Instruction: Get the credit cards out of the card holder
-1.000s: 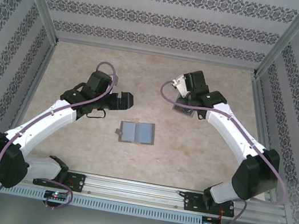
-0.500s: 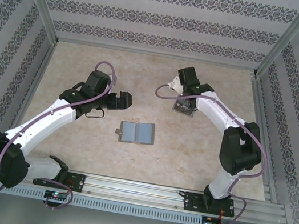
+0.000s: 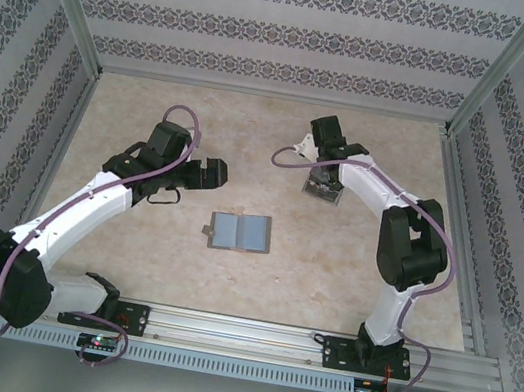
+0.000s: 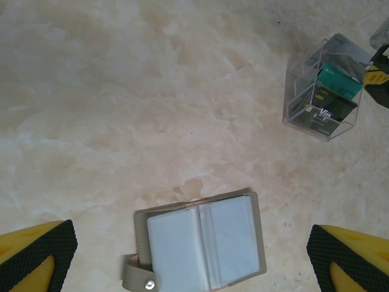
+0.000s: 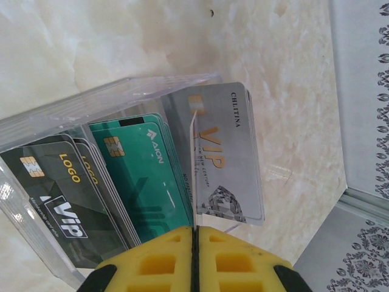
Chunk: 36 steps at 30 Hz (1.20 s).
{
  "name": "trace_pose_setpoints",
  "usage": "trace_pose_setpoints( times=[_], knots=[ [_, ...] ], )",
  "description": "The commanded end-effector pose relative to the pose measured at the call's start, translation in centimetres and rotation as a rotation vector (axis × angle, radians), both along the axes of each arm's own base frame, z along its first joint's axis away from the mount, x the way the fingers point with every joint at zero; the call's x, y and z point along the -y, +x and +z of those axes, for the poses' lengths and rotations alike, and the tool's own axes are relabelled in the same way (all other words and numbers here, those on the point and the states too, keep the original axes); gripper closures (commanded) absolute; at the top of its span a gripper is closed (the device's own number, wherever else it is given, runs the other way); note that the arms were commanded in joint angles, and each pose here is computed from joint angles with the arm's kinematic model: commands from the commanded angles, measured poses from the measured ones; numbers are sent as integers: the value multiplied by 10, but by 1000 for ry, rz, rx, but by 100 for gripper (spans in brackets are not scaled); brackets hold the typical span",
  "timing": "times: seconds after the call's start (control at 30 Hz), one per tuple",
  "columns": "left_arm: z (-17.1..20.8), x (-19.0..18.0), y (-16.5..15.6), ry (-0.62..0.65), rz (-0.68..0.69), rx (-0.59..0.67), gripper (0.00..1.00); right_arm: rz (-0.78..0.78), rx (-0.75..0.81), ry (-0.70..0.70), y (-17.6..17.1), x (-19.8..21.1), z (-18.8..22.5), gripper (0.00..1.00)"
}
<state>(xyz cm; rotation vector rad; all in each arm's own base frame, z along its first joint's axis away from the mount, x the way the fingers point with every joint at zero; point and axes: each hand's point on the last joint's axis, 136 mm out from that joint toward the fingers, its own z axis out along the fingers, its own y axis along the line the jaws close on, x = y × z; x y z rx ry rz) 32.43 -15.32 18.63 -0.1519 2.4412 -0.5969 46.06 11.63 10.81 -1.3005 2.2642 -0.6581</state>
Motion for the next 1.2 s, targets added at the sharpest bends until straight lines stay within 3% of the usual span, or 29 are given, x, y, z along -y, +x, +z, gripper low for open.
trace_pose_setpoints(
  times=[0.0, 0.27, 0.4, 0.57, 0.87, 1.0, 1.03, 1.1, 1.17],
  knots=[
    [5, -4, 3, 9, -4, 6, 0, -9, 8, 21, 11, 1, 3, 100],
    [1, -6, 3, 5, 1, -6, 0, -29, -3, 28, 15, 4, -4, 100],
    [0, -6, 3, 4, 2, -12, 0, -86, 46, 6, 25, 17, 1, 79],
    [-1, -6, 2, -9, 3, -18, 0, -227, 153, -12, 44, 46, 24, 77],
    [-5, -9, -6, -22, 21, -29, 0, -335, 180, 127, 36, 50, 43, 77],
    [-4, -11, -12, -21, 26, -32, 0, -332, 126, 282, 17, 32, 45, 77],
    [-5, -12, -13, -21, 27, -32, 0, -317, 95, 325, 11, 25, 43, 76],
    [-6, -13, -16, -22, 31, -37, 0, -296, 34, 381, 0, 14, 36, 62],
    [-7, -13, -19, -29, 32, -40, 0, -296, -1, 382, -6, 12, 28, 62]
  ],
)
